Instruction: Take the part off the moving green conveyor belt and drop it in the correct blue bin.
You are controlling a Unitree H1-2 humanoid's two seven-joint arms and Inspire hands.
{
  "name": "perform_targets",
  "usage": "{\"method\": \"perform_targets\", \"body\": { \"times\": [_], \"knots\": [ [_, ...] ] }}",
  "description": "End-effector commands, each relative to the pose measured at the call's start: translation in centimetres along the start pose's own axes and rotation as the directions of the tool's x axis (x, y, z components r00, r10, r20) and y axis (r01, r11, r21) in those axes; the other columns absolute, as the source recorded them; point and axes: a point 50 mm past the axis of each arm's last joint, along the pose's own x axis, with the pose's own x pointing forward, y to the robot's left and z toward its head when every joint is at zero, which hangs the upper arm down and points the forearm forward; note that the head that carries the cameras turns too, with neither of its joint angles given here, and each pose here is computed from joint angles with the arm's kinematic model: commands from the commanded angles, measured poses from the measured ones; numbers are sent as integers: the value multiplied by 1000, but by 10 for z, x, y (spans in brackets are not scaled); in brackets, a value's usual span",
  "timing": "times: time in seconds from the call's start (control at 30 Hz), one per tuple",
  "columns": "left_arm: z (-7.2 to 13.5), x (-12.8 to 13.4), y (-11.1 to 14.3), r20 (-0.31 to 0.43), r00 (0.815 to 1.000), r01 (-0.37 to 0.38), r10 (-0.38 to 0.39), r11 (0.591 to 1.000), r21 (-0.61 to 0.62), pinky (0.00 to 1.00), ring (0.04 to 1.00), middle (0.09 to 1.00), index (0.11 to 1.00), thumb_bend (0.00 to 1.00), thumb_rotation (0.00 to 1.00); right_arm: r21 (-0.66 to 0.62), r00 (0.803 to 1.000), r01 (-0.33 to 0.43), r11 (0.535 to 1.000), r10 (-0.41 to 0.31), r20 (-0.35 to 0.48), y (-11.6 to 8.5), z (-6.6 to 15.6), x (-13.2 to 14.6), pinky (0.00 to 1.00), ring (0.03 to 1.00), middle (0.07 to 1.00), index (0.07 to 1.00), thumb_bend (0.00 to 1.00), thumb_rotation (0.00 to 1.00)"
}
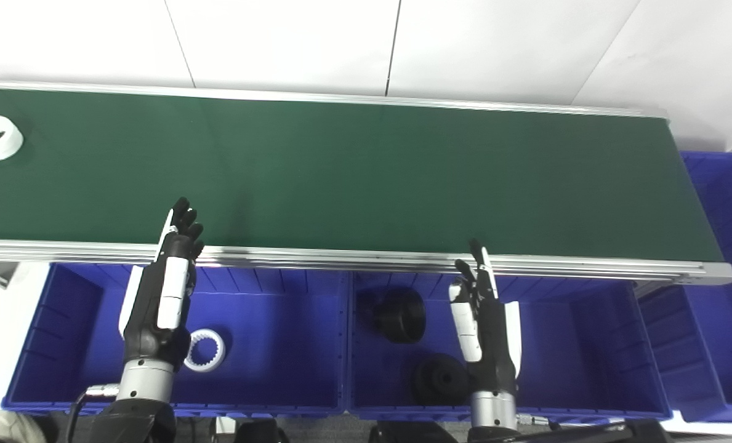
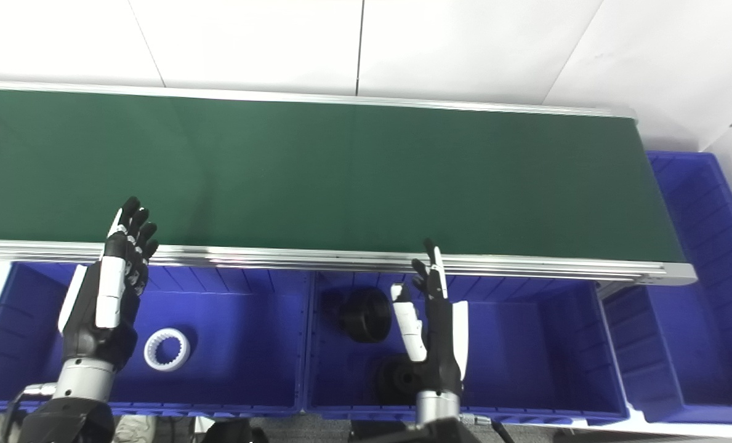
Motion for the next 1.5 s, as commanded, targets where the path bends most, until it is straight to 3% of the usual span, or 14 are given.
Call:
{"method": "perform_targets", "body": {
  "times": [0.0,0.3,0.63,0.8,0.9,1.0,1.3,1.47],
  "knots": [
    [6,1,0,41,999,15,-14,1000,-23,1000,999,1000,1000,631,927,164,998,54,985,-55,4,34,26,-7,911,930,996,998,736,1000],
    [1,-7,-5,34,999,18,-16,997,-77,1000,1000,1000,1000,549,931,179,999,50,983,-51,2,32,20,-8,913,936,1000,999,709,1000],
    [-2,-34,-11,66,998,1,-1,1000,-6,1000,1000,1000,1000,520,999,154,999,-1,988,-4,32,22,7,-17,929,946,991,993,714,1000],
    [-3,-43,-14,61,998,-7,7,1000,2,1000,1000,1000,1000,525,1000,94,997,-23,995,16,76,20,0,-18,897,938,982,988,714,1000],
    [-5,-44,-14,55,998,-7,6,1000,19,1000,1000,1000,1000,516,1000,100,997,-24,995,17,71,20,-2,-19,898,940,979,985,728,1000],
    [-8,-43,-14,56,998,1,-2,1000,24,1000,1000,1000,1000,576,970,98,997,-28,995,22,68,19,-4,-20,907,945,986,985,719,1000],
    [-21,-40,-15,48,999,-8,7,1000,11,1000,995,1000,1000,526,961,123,999,-32,992,27,42,18,-12,-22,918,941,989,991,731,1000],
    [-35,-40,-18,20,1000,-10,10,1000,-1,1000,994,1000,1000,583,945,133,999,-37,990,32,34,15,-26,-23,921,939,995,995,767,1000]
  ]
}}
